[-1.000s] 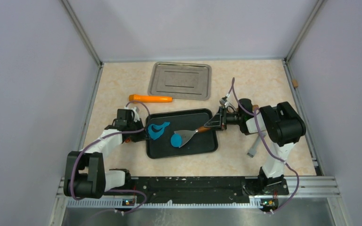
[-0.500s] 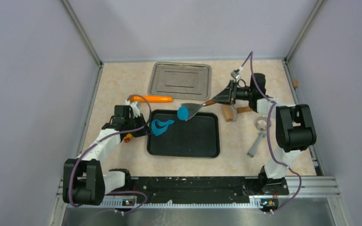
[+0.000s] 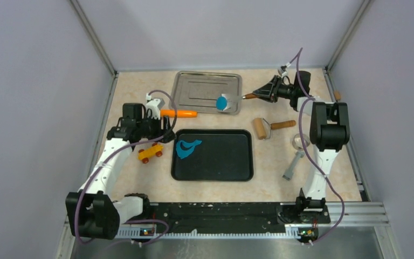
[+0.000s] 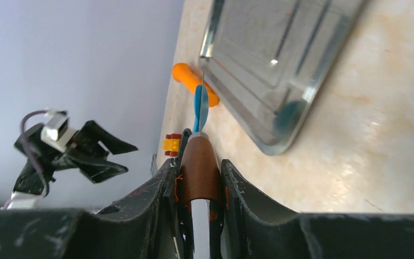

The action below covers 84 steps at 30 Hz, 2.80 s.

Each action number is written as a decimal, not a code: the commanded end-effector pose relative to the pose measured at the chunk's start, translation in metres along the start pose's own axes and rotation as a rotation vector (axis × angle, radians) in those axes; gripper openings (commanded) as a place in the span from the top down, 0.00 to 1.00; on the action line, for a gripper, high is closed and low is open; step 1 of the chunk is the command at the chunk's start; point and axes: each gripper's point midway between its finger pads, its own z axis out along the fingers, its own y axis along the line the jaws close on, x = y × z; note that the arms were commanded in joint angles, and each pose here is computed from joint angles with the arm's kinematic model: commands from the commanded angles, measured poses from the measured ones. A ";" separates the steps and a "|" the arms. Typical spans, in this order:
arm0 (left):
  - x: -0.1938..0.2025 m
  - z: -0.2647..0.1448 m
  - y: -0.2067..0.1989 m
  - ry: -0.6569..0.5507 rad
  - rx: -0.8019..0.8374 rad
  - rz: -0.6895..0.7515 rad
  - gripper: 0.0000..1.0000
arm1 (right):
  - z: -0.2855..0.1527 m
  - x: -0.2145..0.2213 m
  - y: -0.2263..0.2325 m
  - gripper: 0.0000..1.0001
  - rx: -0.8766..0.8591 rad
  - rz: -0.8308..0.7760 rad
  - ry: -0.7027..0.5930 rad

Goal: Roll out the dumpling wrappers from the dough

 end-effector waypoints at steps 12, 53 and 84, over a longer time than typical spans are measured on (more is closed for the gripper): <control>-0.059 0.000 0.028 -0.052 -0.107 0.294 0.34 | 0.010 -0.040 -0.025 1.00 0.105 -0.015 -0.072; -0.062 -0.007 0.015 -0.152 -0.080 0.234 0.32 | -0.020 -0.067 -0.030 1.00 0.767 -0.394 -0.016; -0.082 -0.005 0.011 -0.187 -0.058 0.251 0.31 | -0.046 -0.114 0.070 1.00 0.683 -0.608 -0.170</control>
